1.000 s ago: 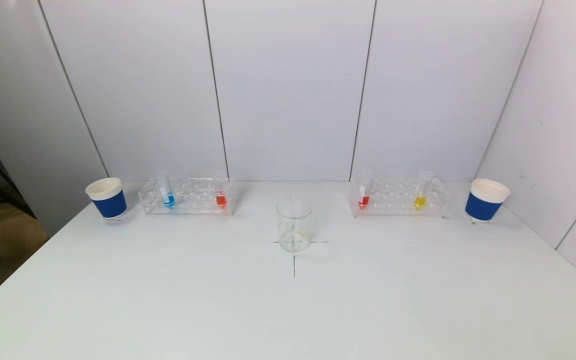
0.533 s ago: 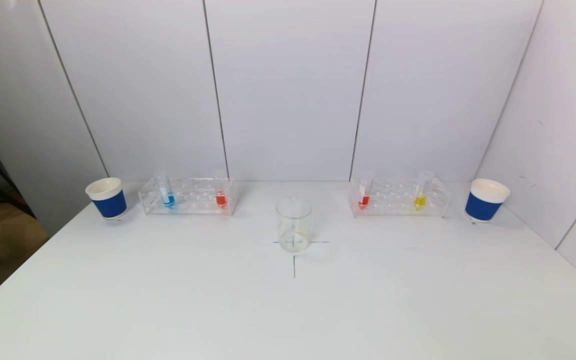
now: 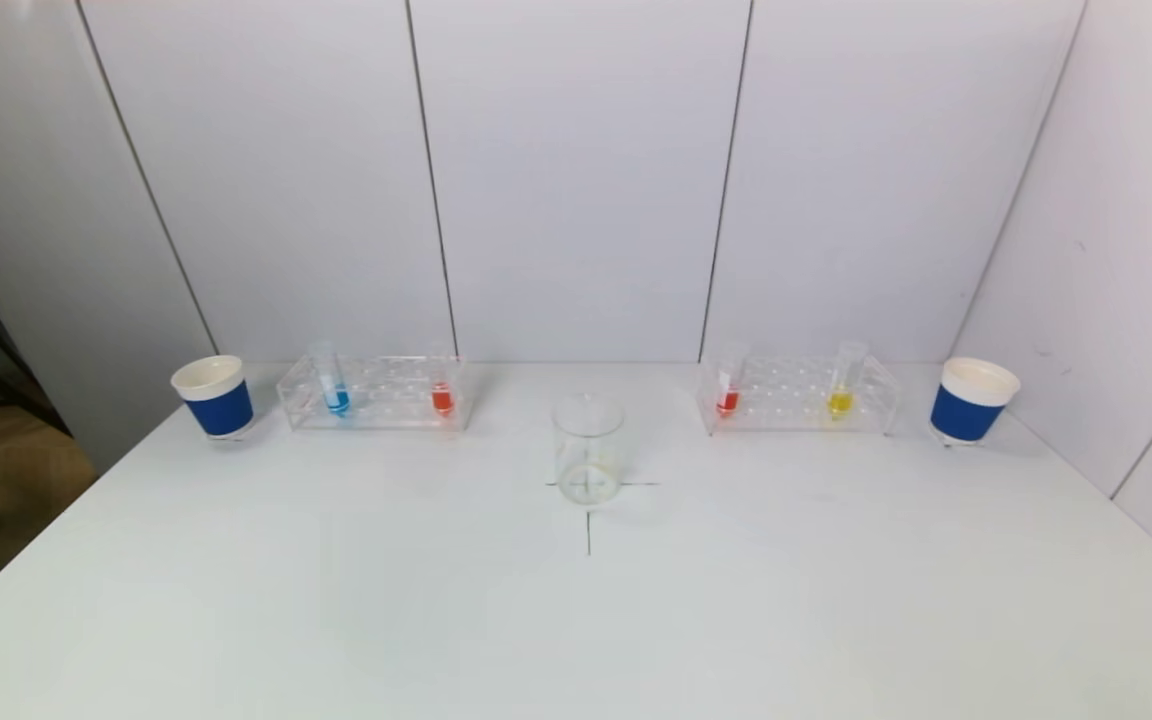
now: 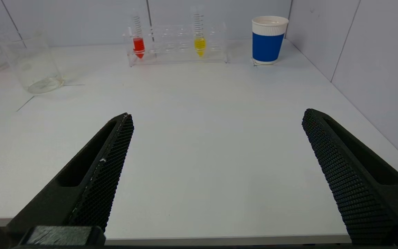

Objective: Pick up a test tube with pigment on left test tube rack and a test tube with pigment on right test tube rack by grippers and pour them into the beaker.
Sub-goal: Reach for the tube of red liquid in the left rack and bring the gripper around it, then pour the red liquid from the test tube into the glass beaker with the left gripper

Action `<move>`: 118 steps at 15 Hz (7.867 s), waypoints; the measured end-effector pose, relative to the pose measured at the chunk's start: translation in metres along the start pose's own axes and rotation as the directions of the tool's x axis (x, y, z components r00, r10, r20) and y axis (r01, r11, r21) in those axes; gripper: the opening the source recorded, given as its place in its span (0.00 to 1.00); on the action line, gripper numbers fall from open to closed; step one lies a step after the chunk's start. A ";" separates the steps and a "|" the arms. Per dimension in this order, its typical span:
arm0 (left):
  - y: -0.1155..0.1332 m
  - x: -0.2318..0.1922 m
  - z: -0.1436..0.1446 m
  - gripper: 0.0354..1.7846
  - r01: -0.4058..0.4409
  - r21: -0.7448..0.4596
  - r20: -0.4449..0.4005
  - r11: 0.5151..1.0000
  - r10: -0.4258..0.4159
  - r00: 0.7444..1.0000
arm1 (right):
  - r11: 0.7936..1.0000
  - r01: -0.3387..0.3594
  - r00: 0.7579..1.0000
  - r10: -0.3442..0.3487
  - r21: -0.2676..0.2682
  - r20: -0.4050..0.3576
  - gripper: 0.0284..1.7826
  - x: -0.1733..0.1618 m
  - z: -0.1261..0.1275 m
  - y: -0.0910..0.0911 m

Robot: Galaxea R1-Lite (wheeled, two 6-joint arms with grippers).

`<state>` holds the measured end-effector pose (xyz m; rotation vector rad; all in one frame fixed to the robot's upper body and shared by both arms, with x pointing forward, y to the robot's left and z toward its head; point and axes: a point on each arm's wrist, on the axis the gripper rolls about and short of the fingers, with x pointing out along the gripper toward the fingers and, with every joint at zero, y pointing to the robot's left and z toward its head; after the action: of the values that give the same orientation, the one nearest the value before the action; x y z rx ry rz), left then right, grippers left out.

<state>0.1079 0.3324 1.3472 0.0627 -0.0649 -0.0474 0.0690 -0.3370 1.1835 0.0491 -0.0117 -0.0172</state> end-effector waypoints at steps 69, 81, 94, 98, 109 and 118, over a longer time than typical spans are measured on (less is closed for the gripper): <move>-0.109 0.395 -0.200 0.99 0.014 -0.004 0.006 1.000 -0.014 1.000 | 1.000 0.001 1.000 -0.001 0.000 0.000 1.00 0.000 0.000 0.000; -0.114 0.404 -0.199 0.99 0.020 -0.003 0.001 1.000 -0.020 1.000 | 1.000 0.001 1.000 -0.001 0.000 0.000 1.00 0.000 0.000 0.000; -0.119 0.411 -0.209 0.99 0.024 0.000 -0.014 1.000 -0.024 1.000 | 1.000 0.000 1.000 0.000 0.000 0.000 1.00 0.000 0.000 0.000; -0.119 0.411 -0.211 0.99 0.024 0.001 -0.017 1.000 -0.024 1.000 | 1.000 0.001 1.000 -0.001 0.000 0.000 1.00 0.000 0.000 0.000; -0.119 0.415 -0.212 0.80 0.015 0.001 -0.018 1.000 -0.015 1.000 | 1.000 0.001 1.000 -0.001 0.000 0.000 1.00 0.000 0.000 0.000; -0.117 0.416 -0.212 0.24 0.011 -0.001 -0.015 1.000 -0.011 1.000 | 1.000 0.000 1.000 0.000 0.000 0.000 1.00 0.000 0.000 0.000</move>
<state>0.5316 0.2084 1.1553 0.0629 -0.0499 -0.0577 0.0690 -0.3370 1.1835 0.0491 -0.0117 -0.0176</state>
